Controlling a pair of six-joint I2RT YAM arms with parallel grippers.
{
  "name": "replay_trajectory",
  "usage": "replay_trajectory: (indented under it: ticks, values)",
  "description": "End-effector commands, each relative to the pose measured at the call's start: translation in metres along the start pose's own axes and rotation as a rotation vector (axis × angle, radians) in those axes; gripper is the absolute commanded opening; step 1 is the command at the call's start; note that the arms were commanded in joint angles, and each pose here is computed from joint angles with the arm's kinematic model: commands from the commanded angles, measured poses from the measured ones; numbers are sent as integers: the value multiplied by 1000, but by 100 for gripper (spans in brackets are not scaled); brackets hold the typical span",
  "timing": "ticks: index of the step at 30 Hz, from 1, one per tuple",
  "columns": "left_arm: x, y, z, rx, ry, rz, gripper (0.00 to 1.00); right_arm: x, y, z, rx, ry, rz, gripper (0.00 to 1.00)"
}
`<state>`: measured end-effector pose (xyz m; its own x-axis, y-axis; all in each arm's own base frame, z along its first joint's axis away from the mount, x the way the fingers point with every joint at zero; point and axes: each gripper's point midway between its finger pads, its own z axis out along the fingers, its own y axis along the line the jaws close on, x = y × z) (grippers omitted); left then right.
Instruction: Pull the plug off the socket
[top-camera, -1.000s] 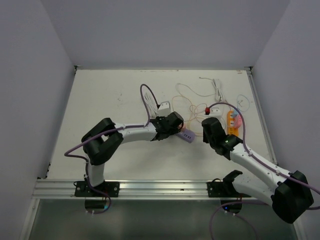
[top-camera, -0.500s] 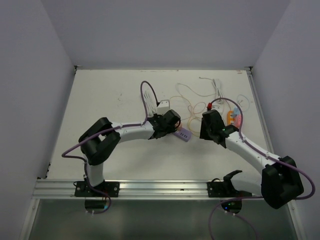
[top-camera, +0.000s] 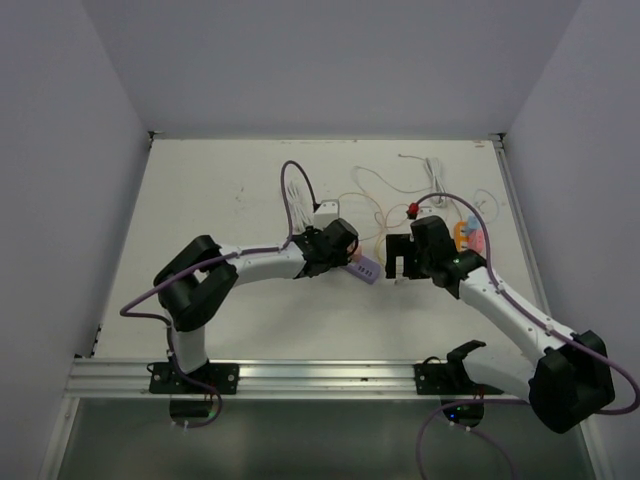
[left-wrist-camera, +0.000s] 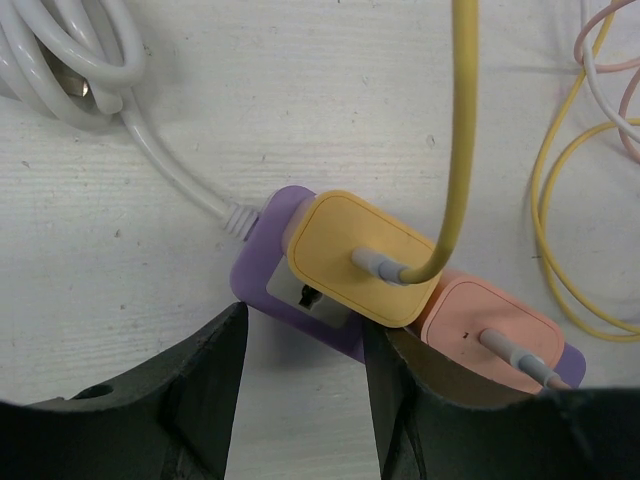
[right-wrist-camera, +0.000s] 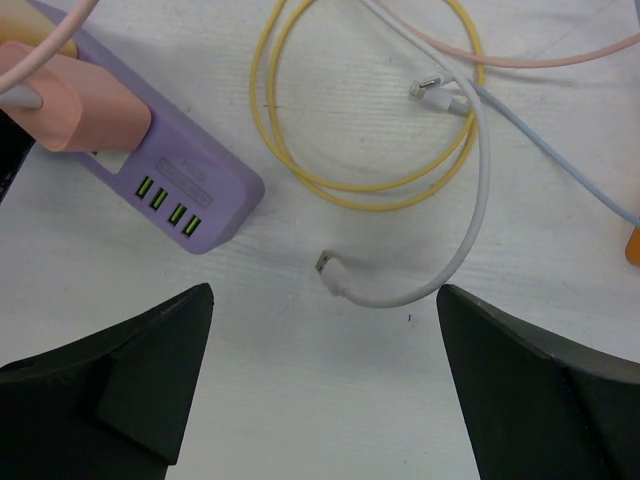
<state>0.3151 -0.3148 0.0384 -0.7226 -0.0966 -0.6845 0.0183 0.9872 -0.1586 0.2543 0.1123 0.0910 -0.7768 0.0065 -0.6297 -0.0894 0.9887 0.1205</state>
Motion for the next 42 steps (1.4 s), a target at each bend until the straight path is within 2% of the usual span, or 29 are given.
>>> replay_trajectory:
  ticks: [1,5,10,12,15,16,19,25,32,42]
  values:
    - [55,81,1,-217,201,216,53,-3,12,-23,-66,46,-2,99]
    - [51,85,2,-213,199,217,53,3,14,-46,-95,76,-9,99]
    - [53,86,2,-196,207,236,53,-21,16,-79,-127,23,-83,99]
    - [52,84,3,-184,204,247,53,-32,31,-84,-218,-11,-141,99]
    - [51,84,3,-175,204,264,54,-43,57,-73,-351,-70,-197,98]
    - [52,85,3,-173,206,270,54,-58,66,-65,-379,-135,-205,98]
    - [53,84,2,-151,207,272,55,-64,77,-40,-419,-179,-234,92]
    - [49,78,0,-110,204,289,55,-73,100,-8,-467,-279,-288,87]
    - [47,70,-2,-50,199,302,55,-59,104,26,-467,-294,-318,75]
    - [44,65,-3,-18,192,313,55,-60,127,45,-517,-304,-357,63]
